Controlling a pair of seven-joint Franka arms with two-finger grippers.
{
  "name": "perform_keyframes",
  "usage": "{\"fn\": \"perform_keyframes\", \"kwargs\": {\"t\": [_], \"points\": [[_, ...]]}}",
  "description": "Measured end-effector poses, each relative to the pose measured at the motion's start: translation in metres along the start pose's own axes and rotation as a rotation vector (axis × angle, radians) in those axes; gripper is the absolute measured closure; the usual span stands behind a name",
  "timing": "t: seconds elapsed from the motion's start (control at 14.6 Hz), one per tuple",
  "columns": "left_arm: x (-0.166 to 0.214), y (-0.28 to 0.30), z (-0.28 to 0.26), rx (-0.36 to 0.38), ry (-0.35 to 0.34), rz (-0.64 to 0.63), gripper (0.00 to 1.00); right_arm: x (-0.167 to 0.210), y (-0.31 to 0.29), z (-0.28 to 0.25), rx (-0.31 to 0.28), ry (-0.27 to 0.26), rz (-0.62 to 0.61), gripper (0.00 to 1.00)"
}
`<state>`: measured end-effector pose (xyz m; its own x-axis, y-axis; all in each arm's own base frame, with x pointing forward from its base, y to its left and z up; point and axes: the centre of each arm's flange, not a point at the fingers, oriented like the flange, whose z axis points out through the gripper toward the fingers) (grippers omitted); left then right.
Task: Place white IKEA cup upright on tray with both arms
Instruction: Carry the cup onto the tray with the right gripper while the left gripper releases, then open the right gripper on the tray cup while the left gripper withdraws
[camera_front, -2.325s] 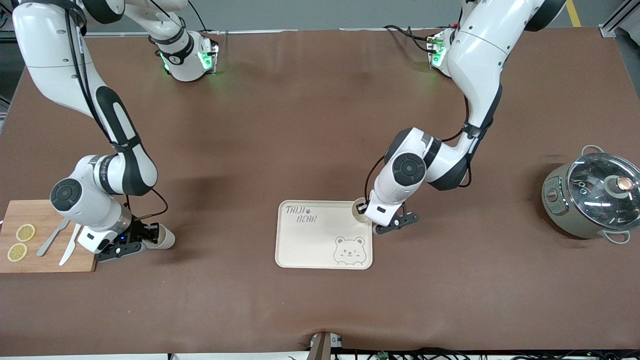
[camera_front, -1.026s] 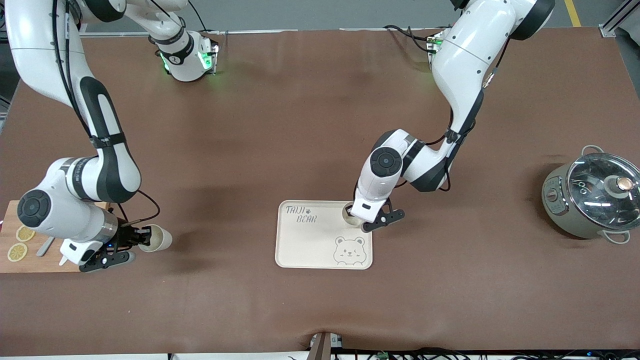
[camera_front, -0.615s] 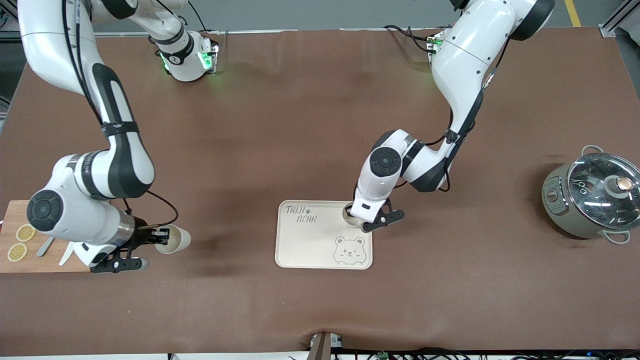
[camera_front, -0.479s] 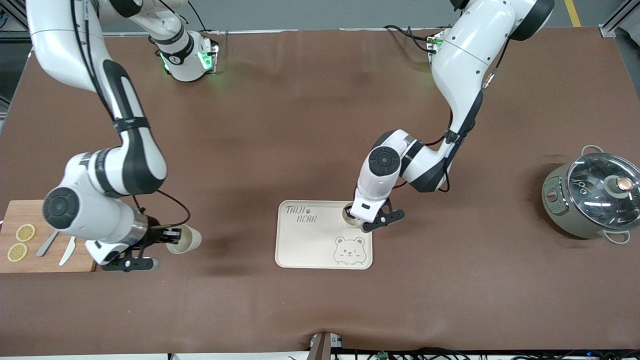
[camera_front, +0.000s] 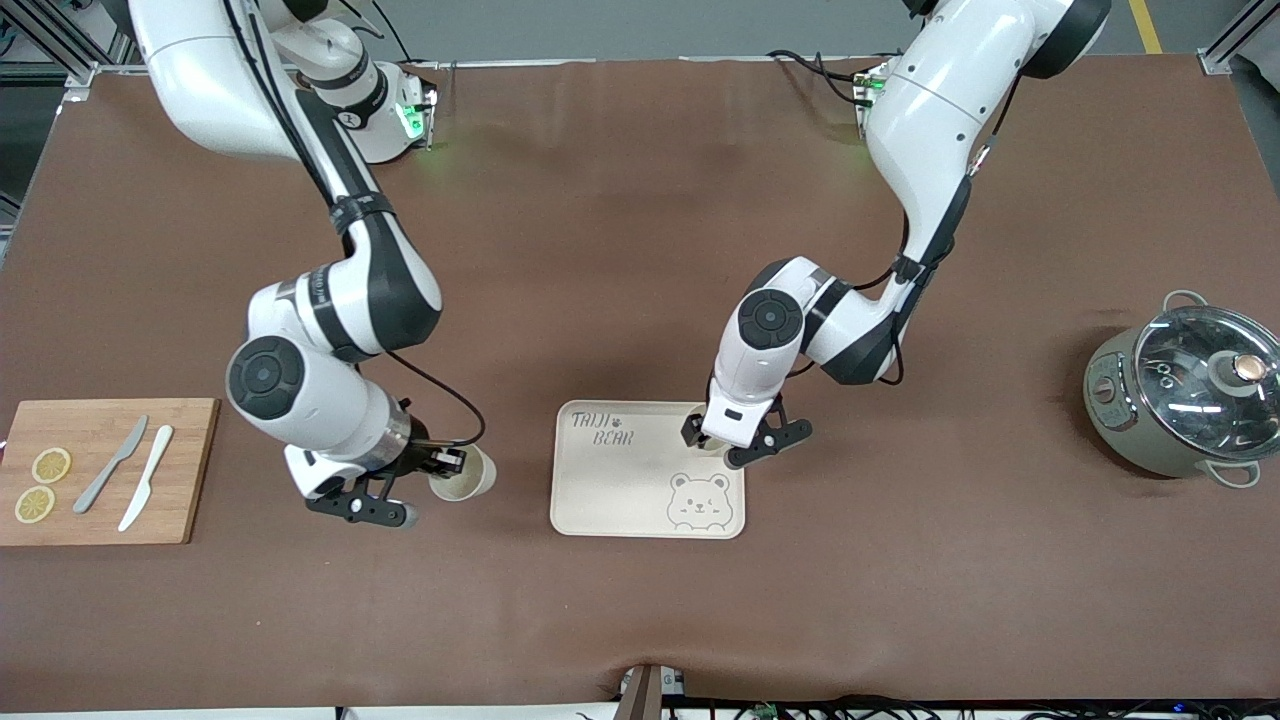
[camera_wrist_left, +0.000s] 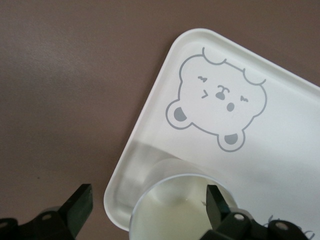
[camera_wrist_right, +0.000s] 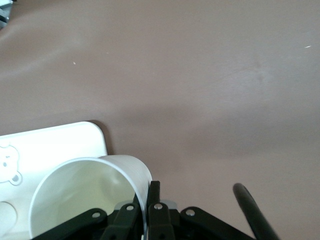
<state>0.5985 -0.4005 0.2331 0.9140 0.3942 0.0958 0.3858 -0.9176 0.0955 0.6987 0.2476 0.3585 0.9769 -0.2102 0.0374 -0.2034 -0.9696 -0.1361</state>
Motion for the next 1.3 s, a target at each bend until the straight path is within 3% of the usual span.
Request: {"fn": "perform_keyframes", "kwargs": {"t": [0.34,0.75,1.3], "points": [[0.010,0.000,-0.045,0.058,-0.003,-0.011,0.00,-0.013,-0.036,0.042,0.038,0.040,0.064,0.96],[0.041,-0.019,-0.087,0.070,0.017,-0.033,0.00,-0.050,-0.092,0.091,0.067,0.056,0.112,0.96],[0.106,-0.080,-0.128,0.115,-0.001,0.120,0.00,-0.077,-0.119,0.134,0.077,0.059,0.108,0.96]]}}
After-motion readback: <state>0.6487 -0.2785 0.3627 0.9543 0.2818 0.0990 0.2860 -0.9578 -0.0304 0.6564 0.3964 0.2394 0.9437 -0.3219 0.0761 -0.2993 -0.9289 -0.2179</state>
